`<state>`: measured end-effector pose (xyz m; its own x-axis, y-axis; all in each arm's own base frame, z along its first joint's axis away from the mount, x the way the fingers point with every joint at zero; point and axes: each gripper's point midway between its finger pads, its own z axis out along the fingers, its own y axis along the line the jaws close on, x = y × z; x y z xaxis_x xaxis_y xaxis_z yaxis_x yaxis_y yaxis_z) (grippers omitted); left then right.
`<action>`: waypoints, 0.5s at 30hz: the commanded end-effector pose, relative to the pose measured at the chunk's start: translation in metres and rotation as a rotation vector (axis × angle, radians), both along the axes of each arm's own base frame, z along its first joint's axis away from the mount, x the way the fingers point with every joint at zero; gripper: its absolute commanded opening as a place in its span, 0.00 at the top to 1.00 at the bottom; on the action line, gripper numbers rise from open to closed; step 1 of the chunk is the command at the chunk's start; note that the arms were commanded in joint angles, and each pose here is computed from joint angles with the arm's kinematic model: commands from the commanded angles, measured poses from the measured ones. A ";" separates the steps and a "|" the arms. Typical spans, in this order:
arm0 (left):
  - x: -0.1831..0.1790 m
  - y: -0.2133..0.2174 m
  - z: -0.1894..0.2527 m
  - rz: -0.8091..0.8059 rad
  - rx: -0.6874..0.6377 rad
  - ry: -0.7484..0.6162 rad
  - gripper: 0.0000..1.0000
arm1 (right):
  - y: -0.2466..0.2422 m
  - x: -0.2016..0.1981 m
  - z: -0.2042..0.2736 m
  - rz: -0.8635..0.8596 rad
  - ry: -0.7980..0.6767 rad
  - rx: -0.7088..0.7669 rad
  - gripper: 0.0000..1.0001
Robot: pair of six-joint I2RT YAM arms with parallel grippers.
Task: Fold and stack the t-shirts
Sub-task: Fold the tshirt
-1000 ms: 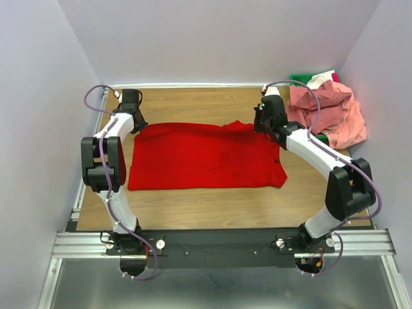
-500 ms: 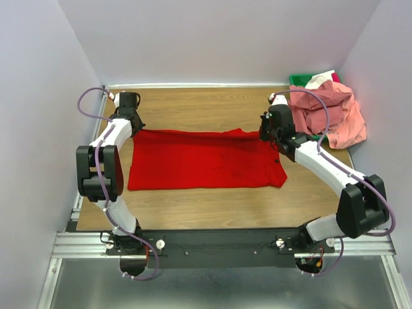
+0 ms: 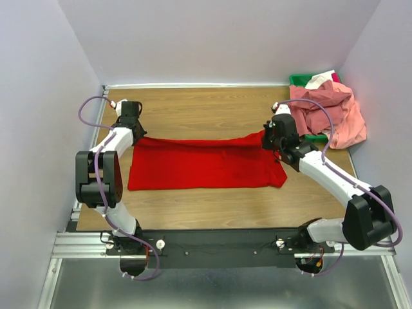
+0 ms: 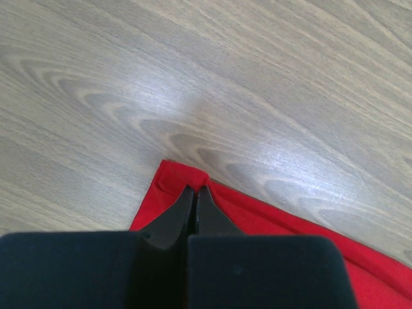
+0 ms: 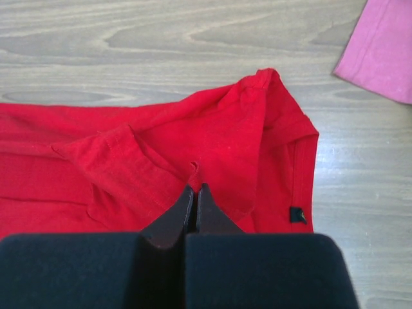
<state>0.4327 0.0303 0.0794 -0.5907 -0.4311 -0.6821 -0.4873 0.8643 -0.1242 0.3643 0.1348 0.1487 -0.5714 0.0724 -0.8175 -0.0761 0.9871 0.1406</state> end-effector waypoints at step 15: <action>-0.010 0.008 0.026 0.055 0.034 -0.116 0.92 | -0.004 -0.032 -0.022 -0.010 0.060 0.052 0.99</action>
<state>0.4367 0.0320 0.1046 -0.5246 -0.4151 -0.7433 -0.4729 0.8681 -0.1510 0.3450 0.1301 0.1351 -0.5942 0.1026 -0.7977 -0.0583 0.9837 0.1699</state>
